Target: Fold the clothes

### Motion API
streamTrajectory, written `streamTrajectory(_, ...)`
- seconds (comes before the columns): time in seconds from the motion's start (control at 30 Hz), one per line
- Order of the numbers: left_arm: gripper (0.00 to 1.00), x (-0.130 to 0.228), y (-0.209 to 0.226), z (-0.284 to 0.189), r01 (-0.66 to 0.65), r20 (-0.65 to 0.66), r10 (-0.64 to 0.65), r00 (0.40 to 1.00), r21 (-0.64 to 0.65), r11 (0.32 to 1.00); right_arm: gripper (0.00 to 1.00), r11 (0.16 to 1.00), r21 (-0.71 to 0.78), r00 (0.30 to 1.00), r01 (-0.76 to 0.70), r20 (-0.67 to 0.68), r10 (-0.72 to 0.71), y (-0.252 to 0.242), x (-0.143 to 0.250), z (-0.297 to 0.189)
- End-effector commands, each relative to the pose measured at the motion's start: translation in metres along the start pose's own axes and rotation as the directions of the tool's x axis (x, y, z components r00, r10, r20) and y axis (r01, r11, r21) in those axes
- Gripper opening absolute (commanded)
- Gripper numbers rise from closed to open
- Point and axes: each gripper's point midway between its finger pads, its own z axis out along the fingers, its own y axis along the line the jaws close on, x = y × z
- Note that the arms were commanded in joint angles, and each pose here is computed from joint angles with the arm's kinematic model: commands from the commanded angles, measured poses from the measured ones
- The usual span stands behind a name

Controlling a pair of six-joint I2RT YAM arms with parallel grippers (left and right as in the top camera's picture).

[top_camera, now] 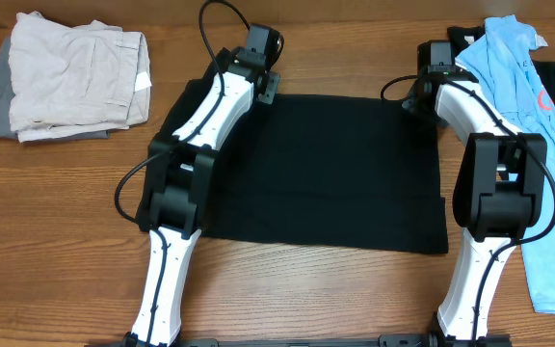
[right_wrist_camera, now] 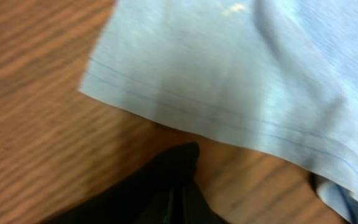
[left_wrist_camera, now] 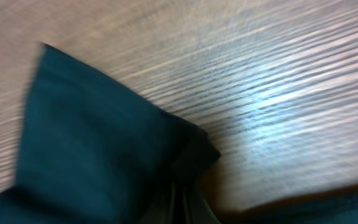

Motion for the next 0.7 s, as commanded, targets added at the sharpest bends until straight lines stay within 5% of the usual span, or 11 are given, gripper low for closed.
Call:
streamTrajectory(0.0,0.04,-0.028,0.011,-0.047,0.05,0.073,-0.05,0.996,0.008,0.999,0.04,0.998,0.003,0.996,-0.056,0.065,0.056,-0.01,-0.026,-0.028)
streamTrajectory(0.3,0.04,-0.009,0.025,-0.077,0.122,-0.017,-0.122,0.992,-0.027,0.992,0.04,0.997,0.028,0.997,-0.072,0.025,0.071,-0.021,-0.018,-0.05)
streamTrajectory(0.67,0.04,0.063,0.089,-0.113,0.196,-0.192,-0.304,0.933,-0.437,0.878,0.04,0.972,0.091,0.974,-0.217,-0.045,0.222,-0.043,0.001,-0.081)
